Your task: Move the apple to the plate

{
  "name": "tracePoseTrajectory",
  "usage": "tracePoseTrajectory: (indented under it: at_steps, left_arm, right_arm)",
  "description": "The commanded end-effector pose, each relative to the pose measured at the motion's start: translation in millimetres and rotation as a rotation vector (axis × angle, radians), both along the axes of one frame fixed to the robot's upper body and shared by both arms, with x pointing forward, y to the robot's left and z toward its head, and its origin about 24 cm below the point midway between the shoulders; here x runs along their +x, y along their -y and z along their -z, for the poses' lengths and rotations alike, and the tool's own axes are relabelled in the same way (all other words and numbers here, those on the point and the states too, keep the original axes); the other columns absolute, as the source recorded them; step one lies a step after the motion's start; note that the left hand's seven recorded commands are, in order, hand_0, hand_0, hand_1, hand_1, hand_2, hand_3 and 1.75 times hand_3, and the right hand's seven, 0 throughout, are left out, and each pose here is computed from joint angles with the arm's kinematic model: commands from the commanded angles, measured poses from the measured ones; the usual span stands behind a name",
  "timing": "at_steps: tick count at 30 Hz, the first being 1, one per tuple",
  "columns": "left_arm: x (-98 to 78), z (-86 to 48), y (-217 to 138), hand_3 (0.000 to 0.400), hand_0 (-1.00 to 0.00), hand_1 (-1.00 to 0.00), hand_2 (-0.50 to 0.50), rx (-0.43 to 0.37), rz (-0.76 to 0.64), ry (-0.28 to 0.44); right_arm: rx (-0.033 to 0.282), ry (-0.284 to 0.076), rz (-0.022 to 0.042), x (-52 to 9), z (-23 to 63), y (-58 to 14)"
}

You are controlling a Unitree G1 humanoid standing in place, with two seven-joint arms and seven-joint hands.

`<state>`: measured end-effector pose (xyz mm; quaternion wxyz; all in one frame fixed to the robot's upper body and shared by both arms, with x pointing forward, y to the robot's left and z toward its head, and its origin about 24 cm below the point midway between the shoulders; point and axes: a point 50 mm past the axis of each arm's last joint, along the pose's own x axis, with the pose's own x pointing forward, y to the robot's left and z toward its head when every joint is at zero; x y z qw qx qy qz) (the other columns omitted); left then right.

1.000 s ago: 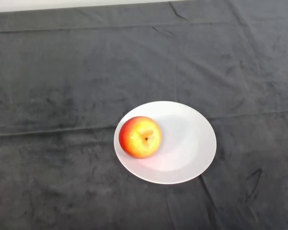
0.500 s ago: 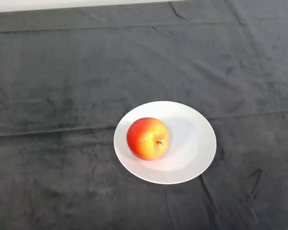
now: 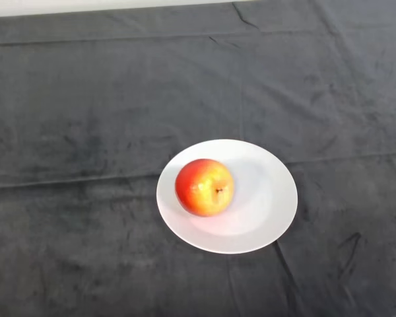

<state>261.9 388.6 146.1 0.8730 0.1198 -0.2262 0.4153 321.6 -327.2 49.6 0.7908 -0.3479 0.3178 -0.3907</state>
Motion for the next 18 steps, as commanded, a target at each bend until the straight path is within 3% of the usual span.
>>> tracePoseTrajectory:
  at_steps: [1,18]
  left_arm:
    - [3.2,-18.8,-8.4,0.0,0.0,0.0,0.0,0.019,-0.015,0.047]
    - [3.4,-18.3,-8.3,0.0,0.0,0.0,0.0,0.021,-0.012,0.042]
  right_arm:
    - [-0.001,-0.047,0.0232,-8.9,9.2,5.6]
    - [-0.001,-0.047,0.0232,-8.9,9.2,5.6]
